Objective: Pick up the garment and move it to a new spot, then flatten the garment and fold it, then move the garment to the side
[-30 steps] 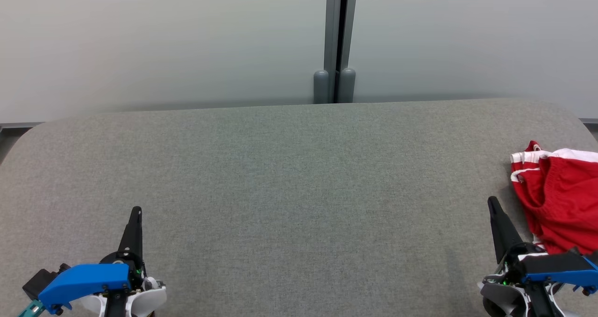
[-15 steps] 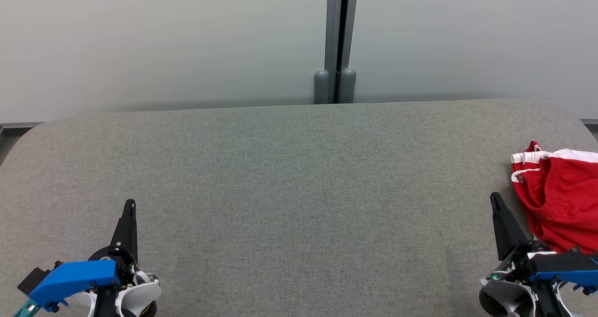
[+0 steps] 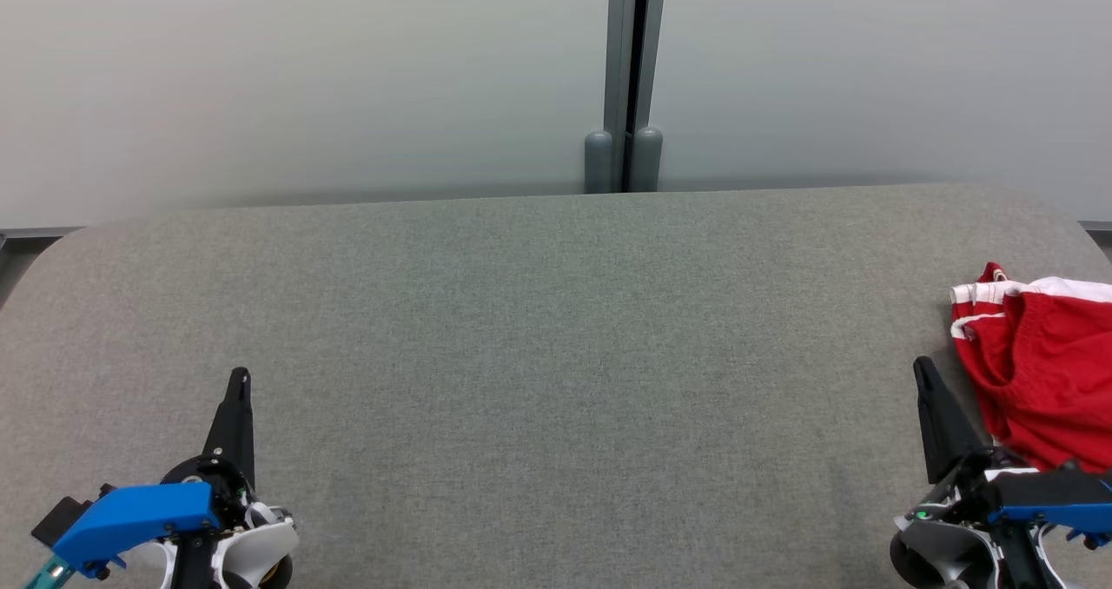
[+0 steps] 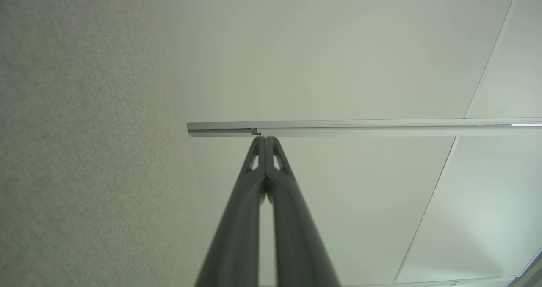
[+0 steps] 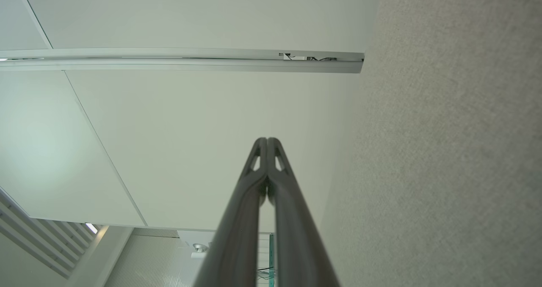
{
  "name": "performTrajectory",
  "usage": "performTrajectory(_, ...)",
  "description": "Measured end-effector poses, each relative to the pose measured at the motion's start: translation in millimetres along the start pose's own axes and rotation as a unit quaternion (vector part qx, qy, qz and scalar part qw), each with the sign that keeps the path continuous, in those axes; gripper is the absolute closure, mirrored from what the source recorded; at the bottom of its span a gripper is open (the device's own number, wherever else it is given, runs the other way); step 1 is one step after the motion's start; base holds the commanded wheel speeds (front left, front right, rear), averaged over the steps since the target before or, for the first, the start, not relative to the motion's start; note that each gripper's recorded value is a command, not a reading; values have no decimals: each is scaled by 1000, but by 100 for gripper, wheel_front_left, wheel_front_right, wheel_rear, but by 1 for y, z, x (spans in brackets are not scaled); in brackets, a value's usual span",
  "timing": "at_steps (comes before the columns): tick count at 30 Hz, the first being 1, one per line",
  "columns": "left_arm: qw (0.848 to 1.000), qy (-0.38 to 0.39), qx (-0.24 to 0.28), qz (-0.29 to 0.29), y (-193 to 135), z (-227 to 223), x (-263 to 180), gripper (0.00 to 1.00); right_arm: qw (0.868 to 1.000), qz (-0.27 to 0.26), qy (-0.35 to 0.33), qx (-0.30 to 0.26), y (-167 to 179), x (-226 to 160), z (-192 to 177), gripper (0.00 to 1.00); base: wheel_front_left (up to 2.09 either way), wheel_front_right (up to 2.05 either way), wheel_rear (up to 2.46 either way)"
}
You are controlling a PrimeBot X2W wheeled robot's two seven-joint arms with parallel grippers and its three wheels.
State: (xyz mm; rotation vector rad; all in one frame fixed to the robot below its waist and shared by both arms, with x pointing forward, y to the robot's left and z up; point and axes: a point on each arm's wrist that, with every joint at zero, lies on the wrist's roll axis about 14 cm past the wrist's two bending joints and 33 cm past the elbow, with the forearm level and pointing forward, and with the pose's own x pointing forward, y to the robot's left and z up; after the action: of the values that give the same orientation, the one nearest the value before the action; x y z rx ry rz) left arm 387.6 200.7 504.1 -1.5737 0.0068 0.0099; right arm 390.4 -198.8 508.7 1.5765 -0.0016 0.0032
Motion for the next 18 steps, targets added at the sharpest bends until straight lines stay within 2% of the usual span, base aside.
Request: performTrajectory(18,1000,0,0,0,0,0,0,100,1000,0,0,0,0,0,0,100,0,0,0)
